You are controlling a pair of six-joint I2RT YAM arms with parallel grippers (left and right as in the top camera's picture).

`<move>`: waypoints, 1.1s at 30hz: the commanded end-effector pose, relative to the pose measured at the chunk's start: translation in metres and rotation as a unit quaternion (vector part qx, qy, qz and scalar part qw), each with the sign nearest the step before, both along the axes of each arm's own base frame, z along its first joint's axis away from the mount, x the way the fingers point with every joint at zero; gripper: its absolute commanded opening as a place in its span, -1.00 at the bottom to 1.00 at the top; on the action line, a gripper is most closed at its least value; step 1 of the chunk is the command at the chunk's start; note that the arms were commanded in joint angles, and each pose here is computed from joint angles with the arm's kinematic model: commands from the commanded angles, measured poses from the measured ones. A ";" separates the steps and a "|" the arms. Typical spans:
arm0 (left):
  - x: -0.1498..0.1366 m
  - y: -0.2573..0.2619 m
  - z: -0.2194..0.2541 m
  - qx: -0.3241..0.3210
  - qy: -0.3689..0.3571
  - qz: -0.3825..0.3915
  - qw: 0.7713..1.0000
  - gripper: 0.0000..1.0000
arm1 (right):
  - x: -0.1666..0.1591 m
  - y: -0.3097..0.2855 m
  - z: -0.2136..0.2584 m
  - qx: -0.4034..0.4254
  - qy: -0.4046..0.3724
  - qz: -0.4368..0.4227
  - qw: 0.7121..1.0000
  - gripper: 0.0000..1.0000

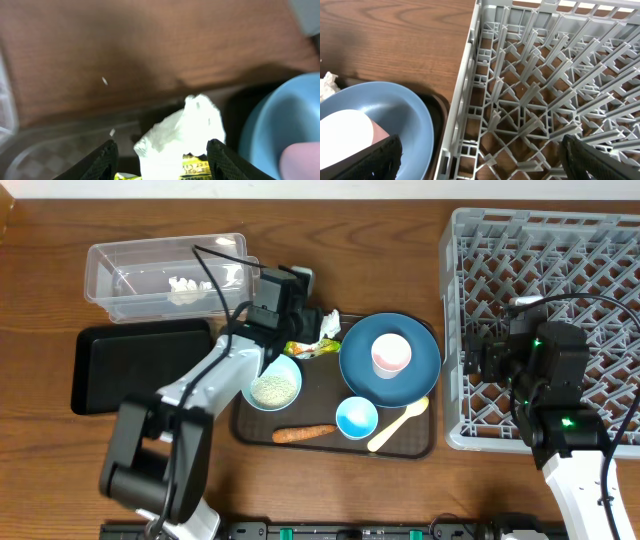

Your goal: Sort waste into correct bins and load items into the dishwasher rack

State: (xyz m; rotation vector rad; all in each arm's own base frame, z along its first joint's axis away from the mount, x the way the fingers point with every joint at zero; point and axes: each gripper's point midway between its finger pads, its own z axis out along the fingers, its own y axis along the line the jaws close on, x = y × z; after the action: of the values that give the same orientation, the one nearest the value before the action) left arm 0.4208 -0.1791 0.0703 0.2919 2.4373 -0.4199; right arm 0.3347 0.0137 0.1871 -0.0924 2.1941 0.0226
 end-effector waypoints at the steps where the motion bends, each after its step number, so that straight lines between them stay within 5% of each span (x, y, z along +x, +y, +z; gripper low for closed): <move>1: -0.002 -0.009 -0.013 -0.005 0.014 -0.016 1.000 0.20 | 0.003 0.003 0.005 0.007 -0.003 0.001 1.000 0.98; 15: -0.011 -0.030 -0.055 0.001 0.045 -0.043 0.998 0.18 | 0.003 0.003 0.005 0.007 -0.003 0.001 1.000 0.98; 22: 0.001 -0.036 -0.051 -0.009 0.018 -0.044 0.999 -0.53 | 0.002 0.003 0.004 0.014 0.001 -0.004 1.000 0.99; 28: 0.008 -0.028 -0.039 -0.006 0.002 -0.030 1.000 -0.78 | 0.002 0.003 0.004 0.014 0.001 -0.004 1.000 0.99; 33: 0.022 -0.009 0.007 -0.021 -0.045 -0.007 0.999 -0.78 | 0.002 0.003 0.004 0.014 0.001 -0.004 1.000 0.99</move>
State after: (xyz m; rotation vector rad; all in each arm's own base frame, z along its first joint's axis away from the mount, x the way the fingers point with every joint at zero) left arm 0.4263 -0.2024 0.0303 0.3418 2.4464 -0.4738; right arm 0.3336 0.0137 0.1856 -0.0774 2.2023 0.0304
